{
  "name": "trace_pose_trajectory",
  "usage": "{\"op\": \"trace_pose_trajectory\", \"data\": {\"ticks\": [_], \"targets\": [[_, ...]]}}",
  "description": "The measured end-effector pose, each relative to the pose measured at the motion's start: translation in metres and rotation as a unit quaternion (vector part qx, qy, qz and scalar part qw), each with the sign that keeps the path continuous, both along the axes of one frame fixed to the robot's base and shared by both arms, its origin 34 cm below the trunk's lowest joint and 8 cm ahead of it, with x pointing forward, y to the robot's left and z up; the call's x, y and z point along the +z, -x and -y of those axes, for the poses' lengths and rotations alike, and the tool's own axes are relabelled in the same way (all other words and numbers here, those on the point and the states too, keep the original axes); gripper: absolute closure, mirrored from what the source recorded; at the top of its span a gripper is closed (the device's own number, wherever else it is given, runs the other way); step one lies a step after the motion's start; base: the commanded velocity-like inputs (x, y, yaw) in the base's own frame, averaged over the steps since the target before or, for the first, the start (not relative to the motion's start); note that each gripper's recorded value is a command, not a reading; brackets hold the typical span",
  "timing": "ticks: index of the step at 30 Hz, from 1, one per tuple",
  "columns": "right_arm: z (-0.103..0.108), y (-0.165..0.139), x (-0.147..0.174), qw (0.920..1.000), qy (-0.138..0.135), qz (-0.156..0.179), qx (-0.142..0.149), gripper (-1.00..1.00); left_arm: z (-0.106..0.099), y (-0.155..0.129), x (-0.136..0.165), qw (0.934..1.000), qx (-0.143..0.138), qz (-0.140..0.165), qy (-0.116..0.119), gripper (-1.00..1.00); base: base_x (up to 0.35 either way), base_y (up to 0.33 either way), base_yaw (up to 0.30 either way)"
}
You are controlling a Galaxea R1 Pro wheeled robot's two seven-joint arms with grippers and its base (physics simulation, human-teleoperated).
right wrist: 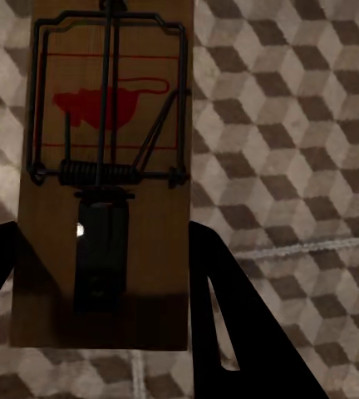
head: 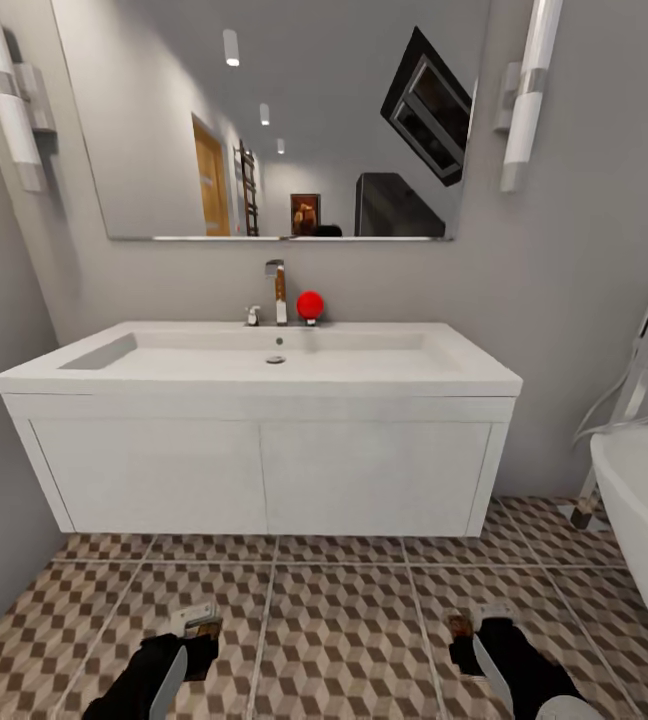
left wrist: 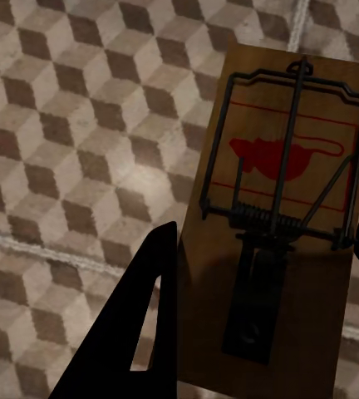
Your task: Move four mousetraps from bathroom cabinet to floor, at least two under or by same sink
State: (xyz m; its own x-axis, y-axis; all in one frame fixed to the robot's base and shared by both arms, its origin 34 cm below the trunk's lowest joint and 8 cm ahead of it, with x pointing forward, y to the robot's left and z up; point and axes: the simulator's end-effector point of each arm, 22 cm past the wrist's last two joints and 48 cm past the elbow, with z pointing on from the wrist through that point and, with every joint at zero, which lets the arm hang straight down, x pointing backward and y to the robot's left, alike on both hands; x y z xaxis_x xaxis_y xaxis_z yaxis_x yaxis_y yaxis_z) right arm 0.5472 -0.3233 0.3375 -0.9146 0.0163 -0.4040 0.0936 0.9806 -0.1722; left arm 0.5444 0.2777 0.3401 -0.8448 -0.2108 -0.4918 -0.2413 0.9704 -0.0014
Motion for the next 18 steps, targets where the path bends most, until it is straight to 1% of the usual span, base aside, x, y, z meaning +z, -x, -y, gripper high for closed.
{"op": "trace_pose_trajectory", "data": {"ticks": [2,6,11,13,16,18], "targets": [[-0.002,-0.011,0.003,0.9999,0.003,0.017,-0.001,1.0,0.0,0.001,-0.004,1.0,0.0,0.001,0.0,1.0,0.0,0.0,0.0],[-0.006,-0.037,0.013,0.9975,0.013,0.07,-0.005,1.0,0.008,-0.002,-0.008,1.0,-0.002,0.007,0.003,1.0,0.0,0.0,0.0],[-0.019,-0.045,0.007,0.9954,0.012,0.095,-0.003,1.0,0.006,-0.007,-0.01,0.9998,-0.001,0.018,0.0,1.0,0.0,0.0,0.0],[-0.019,-0.048,0.006,0.9942,0.013,0.107,-0.003,1.0,0.004,-0.006,-0.013,0.9999,0.001,0.016,-0.003,1.0,0.0,0.0,0.0],[-0.018,-0.056,0.006,0.9908,0.015,0.135,-0.003,1.0,-0.002,-0.006,-0.016,0.9998,0.006,0.014,-0.013,1.0,0.0,0.0,0.0],[-0.017,-0.055,0.002,0.9902,0.015,0.139,-0.003,1.0,-0.002,-0.011,-0.016,0.9997,0.008,0.018,-0.014,1.0,0.0,0.0,0.0]]}}
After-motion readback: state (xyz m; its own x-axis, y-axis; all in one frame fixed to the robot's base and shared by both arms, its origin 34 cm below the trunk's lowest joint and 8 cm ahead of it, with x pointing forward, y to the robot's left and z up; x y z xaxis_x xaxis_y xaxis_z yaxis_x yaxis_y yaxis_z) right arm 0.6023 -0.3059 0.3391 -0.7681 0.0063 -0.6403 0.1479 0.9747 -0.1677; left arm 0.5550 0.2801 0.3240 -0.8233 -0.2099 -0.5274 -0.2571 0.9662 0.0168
